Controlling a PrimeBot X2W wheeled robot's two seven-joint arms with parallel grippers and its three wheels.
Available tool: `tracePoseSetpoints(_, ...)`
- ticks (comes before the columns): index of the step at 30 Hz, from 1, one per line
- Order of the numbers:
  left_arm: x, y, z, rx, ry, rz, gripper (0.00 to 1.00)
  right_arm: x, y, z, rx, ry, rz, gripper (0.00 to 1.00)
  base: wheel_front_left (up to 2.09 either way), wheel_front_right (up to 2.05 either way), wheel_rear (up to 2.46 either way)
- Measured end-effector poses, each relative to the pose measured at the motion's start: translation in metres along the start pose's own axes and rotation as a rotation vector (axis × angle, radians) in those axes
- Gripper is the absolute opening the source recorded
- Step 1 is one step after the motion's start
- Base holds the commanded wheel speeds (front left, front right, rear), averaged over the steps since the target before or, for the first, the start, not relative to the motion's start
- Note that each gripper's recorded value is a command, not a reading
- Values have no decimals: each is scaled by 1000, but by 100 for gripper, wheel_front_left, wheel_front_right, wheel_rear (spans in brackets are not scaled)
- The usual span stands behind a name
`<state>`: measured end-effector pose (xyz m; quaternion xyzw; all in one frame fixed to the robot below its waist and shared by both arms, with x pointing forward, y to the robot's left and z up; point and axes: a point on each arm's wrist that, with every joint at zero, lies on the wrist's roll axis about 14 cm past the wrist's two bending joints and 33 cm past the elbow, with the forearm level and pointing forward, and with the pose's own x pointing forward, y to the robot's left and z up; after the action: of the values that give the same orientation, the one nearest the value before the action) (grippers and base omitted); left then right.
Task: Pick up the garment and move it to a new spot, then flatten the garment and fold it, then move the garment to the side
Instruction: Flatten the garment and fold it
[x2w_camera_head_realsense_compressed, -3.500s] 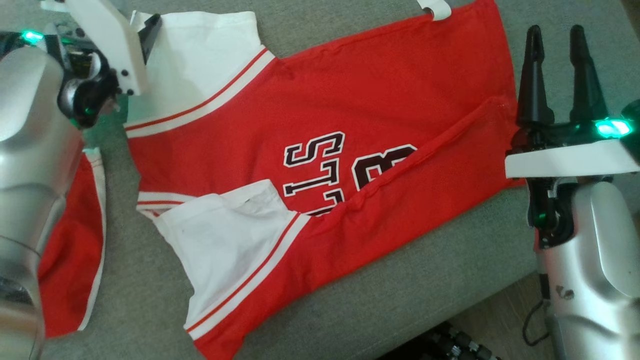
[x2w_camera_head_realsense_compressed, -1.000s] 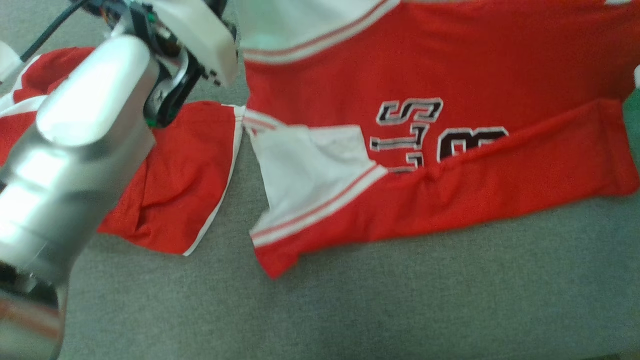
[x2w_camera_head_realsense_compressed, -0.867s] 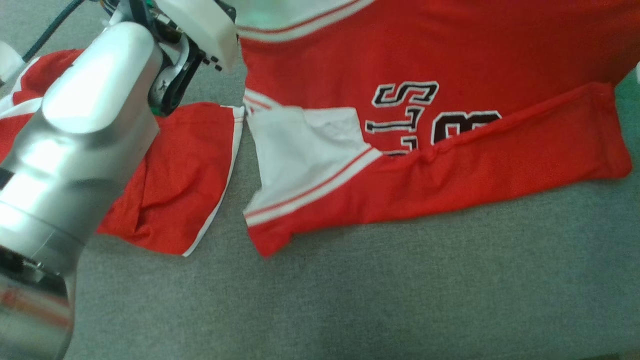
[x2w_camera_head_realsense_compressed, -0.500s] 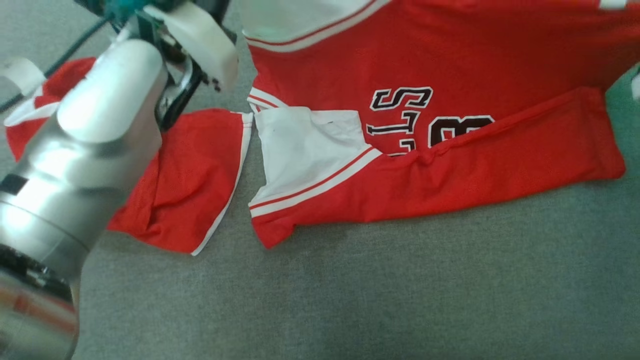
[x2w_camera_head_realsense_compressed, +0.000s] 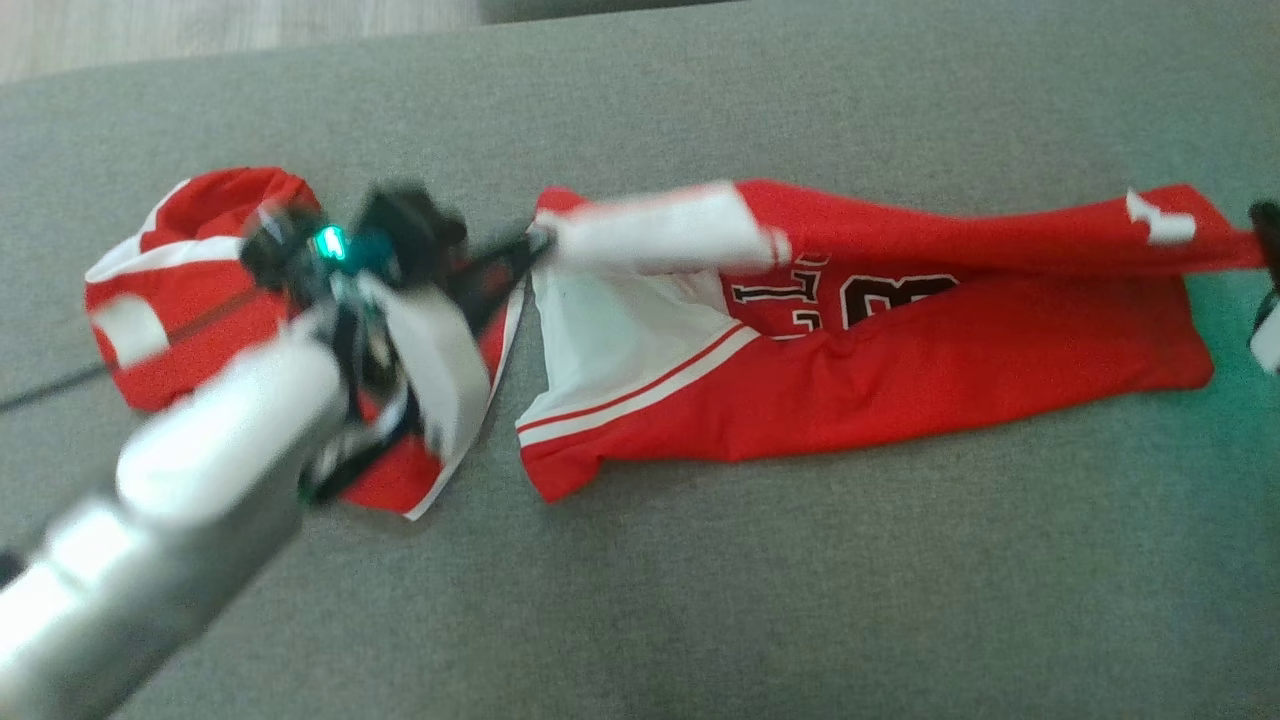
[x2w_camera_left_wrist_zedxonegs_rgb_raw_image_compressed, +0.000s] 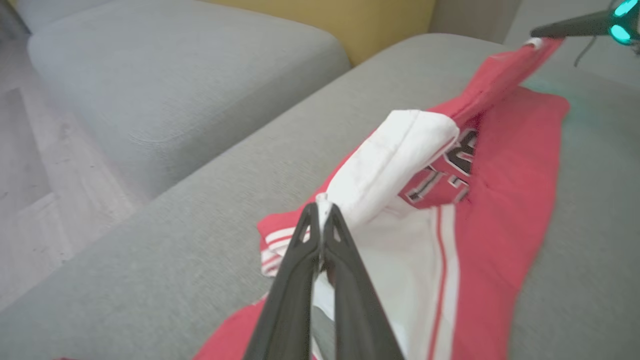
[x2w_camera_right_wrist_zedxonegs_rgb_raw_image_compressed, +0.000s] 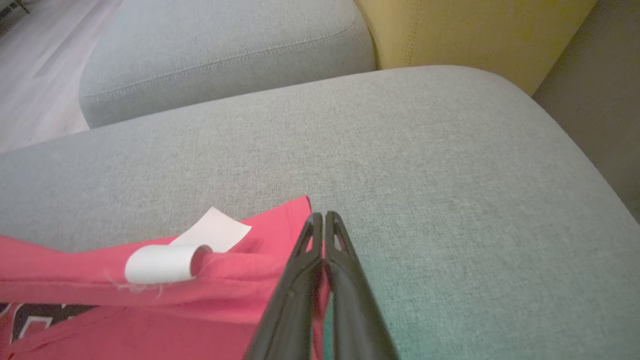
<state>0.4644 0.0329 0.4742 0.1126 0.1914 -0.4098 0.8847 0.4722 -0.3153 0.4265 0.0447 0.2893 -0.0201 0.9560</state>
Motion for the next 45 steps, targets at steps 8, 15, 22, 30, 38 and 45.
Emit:
tracePoseSetpoints(8, -44, -62, -49, -13, 229, -179, 0, -18, -3, -45, -25, 231, 21, 0, 0, 0, 0)
tracePoseSetpoints(15, -44, -75, -57, 9, 279, -216, 0, -22, 0, -54, -31, 290, 40, 0, 0, 0, 0)
tracePoseSetpoints(22, -38, -76, -66, 34, 301, -214, 79, -22, -4, -60, -30, 308, 32, 100, 0, 0, 0)
tracePoseSetpoints(30, -21, -69, -33, -22, 116, -94, 100, -25, -6, -24, 53, 114, 19, 100, 0, 0, 0)
tracePoseSetpoints(38, -26, -17, 58, -156, -358, 233, 100, -50, 34, 80, 64, -462, 101, 100, 0, 0, 0)
tracePoseSetpoints(45, -48, -2, 34, -334, -463, 443, 100, -80, 76, 72, 74, -647, 168, 100, 0, 0, 0)
